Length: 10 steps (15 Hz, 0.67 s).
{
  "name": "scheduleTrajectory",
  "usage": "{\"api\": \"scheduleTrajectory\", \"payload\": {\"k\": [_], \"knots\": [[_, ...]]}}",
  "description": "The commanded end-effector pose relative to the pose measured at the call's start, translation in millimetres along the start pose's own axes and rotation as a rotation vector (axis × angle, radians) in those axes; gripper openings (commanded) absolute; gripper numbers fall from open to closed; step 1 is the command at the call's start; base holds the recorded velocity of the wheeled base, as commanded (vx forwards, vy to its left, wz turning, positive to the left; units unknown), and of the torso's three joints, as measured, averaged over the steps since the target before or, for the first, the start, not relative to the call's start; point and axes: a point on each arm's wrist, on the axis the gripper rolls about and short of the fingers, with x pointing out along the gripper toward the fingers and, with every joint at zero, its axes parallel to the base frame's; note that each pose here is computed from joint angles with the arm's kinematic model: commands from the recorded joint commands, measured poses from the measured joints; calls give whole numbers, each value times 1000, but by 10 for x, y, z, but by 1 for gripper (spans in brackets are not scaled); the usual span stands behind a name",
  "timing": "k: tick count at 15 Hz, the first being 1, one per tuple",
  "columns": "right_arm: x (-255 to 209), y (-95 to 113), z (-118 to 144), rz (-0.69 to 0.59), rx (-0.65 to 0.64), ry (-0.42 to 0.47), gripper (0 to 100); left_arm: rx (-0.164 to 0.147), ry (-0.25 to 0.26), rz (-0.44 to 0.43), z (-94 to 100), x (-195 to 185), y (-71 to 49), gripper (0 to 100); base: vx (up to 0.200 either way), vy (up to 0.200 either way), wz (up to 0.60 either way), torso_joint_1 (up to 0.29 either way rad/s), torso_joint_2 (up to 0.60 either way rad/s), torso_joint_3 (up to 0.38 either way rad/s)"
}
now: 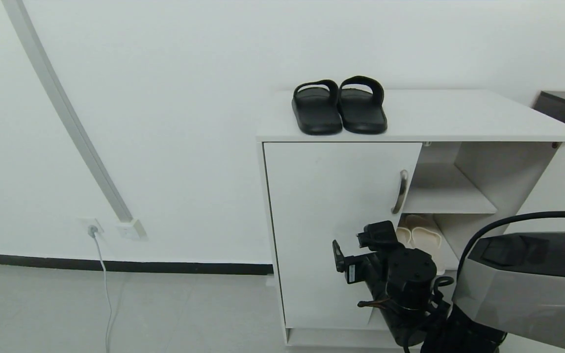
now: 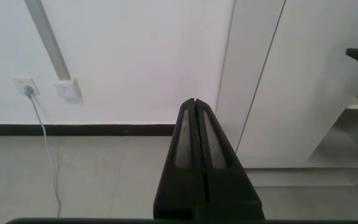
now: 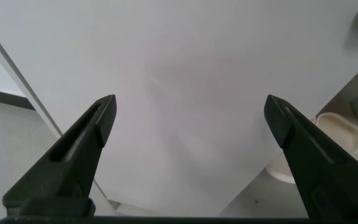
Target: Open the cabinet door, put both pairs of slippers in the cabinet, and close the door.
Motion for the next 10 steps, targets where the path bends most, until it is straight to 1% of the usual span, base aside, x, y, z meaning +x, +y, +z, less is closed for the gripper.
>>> {"api": "scheduleTrajectory", "payload": {"k": [1,6,10], "knots": [[1,5,-29,1,-5,7,100,0,1,1,0,1,0,0,0,0,0,144,-461,-330],[3,6,-46,1,-8,11,100,0,1,1,0,1,0,0,0,0,0,165,-482,-324],[-4,2,-53,1,-10,14,100,0,1,1,0,1,0,0,0,0,0,199,-509,-318]]}}
